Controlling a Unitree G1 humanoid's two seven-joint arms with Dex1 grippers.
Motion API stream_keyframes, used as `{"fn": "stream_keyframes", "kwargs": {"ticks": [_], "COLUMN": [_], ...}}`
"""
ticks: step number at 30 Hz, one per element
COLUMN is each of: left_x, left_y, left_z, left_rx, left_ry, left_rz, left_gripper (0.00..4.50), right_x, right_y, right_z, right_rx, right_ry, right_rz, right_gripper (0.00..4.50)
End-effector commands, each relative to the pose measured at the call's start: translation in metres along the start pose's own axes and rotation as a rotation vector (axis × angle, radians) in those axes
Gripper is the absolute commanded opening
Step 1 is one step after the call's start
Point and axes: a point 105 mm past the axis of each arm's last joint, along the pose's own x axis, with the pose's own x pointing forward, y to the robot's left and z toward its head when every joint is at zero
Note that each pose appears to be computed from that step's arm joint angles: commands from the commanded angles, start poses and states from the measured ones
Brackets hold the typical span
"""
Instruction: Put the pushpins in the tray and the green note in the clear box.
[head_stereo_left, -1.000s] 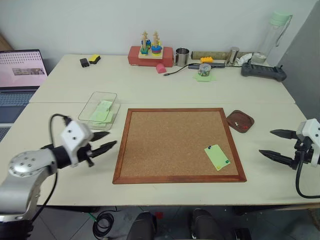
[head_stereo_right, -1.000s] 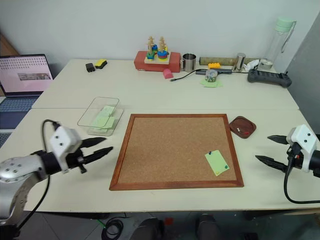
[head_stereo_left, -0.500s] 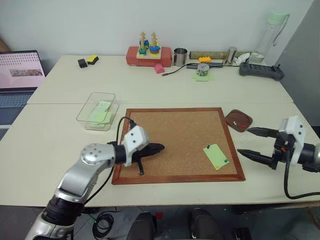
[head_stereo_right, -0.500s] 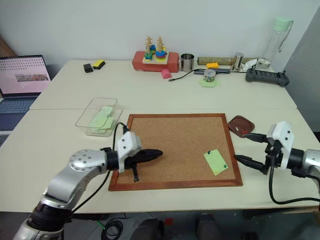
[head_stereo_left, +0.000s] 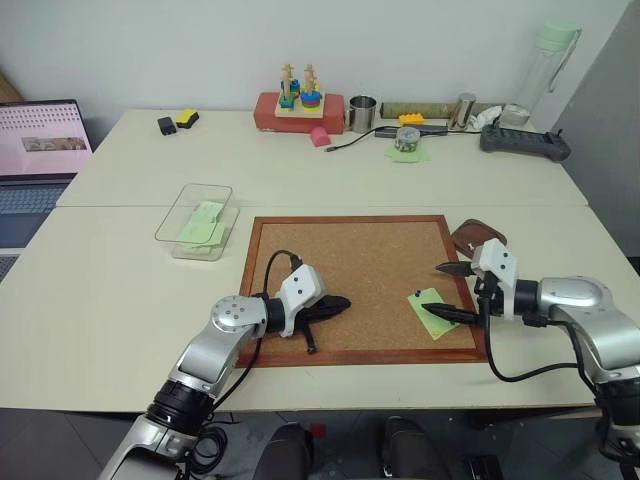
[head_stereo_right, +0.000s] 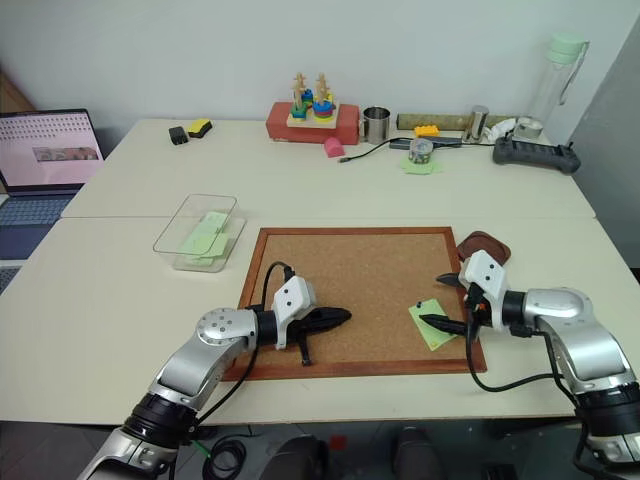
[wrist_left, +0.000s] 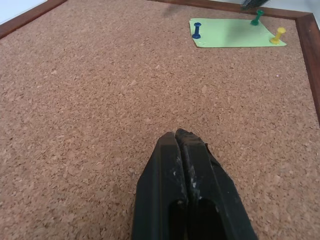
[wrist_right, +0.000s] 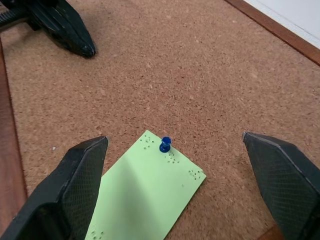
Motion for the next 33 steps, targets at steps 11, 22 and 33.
{"fn": "stream_keyframes", "kwargs": {"ticks": [11,22,33], "left_x": [0.001,-0.002,-0.003], "left_y": [0.004,0.007,0.008], "left_z": [-0.008,-0.008,-0.009], "left_rx": [-0.011,-0.019,-0.022], "left_ry": [0.020,0.018,0.023], "left_rz": [0.036,0.046,0.052], "left_gripper": [0.00,0.00,0.00], "right_x": [0.021,0.026,0.024], "right_y": [-0.004,-0.001,0.004], "right_z": [-0.001,-0.003,-0.002], "right_rx": [-0.054,-0.042,-0.048], "right_ry": [-0.028,-0.039,-0.036], "right_rz": [0.022,0.046,0.077], "right_gripper": [3.72,1.37,0.05]}}
